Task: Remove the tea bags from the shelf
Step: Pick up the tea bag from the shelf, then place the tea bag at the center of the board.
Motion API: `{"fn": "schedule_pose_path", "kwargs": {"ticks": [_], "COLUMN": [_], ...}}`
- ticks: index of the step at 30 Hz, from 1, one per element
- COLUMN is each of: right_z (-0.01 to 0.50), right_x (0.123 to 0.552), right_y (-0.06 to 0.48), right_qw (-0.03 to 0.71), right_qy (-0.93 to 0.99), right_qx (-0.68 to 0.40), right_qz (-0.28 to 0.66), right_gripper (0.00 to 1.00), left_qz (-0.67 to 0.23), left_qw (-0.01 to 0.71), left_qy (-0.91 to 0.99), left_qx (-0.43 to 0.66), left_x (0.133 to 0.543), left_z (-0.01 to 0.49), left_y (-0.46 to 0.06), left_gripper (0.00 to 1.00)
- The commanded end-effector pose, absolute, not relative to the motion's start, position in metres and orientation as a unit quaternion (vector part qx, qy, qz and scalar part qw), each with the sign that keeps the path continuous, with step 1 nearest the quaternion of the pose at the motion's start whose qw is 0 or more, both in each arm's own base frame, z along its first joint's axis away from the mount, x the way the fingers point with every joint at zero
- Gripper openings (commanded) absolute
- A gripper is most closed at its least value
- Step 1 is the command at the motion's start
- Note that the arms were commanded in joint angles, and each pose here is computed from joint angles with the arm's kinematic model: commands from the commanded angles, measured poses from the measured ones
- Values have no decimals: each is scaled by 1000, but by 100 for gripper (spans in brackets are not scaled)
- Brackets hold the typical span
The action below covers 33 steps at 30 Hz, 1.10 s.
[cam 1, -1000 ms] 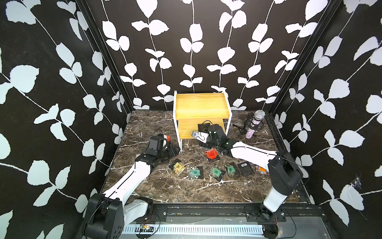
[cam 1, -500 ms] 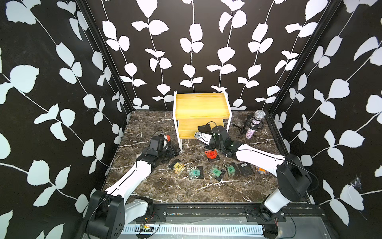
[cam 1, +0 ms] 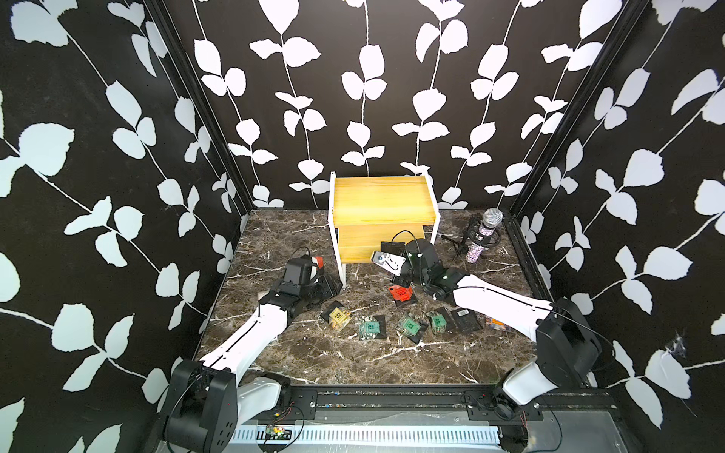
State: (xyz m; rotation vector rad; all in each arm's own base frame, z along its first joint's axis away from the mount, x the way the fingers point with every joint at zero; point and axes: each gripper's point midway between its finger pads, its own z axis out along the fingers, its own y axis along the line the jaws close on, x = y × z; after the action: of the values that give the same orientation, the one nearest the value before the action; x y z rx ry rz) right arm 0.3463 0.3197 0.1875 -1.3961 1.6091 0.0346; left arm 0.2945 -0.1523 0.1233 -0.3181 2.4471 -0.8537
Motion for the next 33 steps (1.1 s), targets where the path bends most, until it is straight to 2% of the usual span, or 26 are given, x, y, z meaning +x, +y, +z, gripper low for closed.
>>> {"fn": "schedule_pose_path", "kwargs": {"ticks": [1,10,20,26,33], "right_z": [198,227,258,256,235], "right_x": [336,309,274,262,270], "right_y": [318,316,313,316,323], "right_qw": [490,506,522,517,508], "right_qy": [658,646,658,684,722], "right_qx": [-571,-571,-530,-482,-412], "right_qz": [21,35,117,181,228], "right_gripper": [0,0,0,0,0], "left_qz": [-323,-325,-328,-329,-330], "left_qw": [274,282,288,288,282], "left_qy": [899,896,894,894,896], "left_qx": [-111,-108,-104,-99,-90], "left_x": [295,297,301,302,299], "left_z": [131,139,146,149,149], "left_y": [-154,-154,-156,-158,-159], "left_gripper": [57,57,57,57,57]}}
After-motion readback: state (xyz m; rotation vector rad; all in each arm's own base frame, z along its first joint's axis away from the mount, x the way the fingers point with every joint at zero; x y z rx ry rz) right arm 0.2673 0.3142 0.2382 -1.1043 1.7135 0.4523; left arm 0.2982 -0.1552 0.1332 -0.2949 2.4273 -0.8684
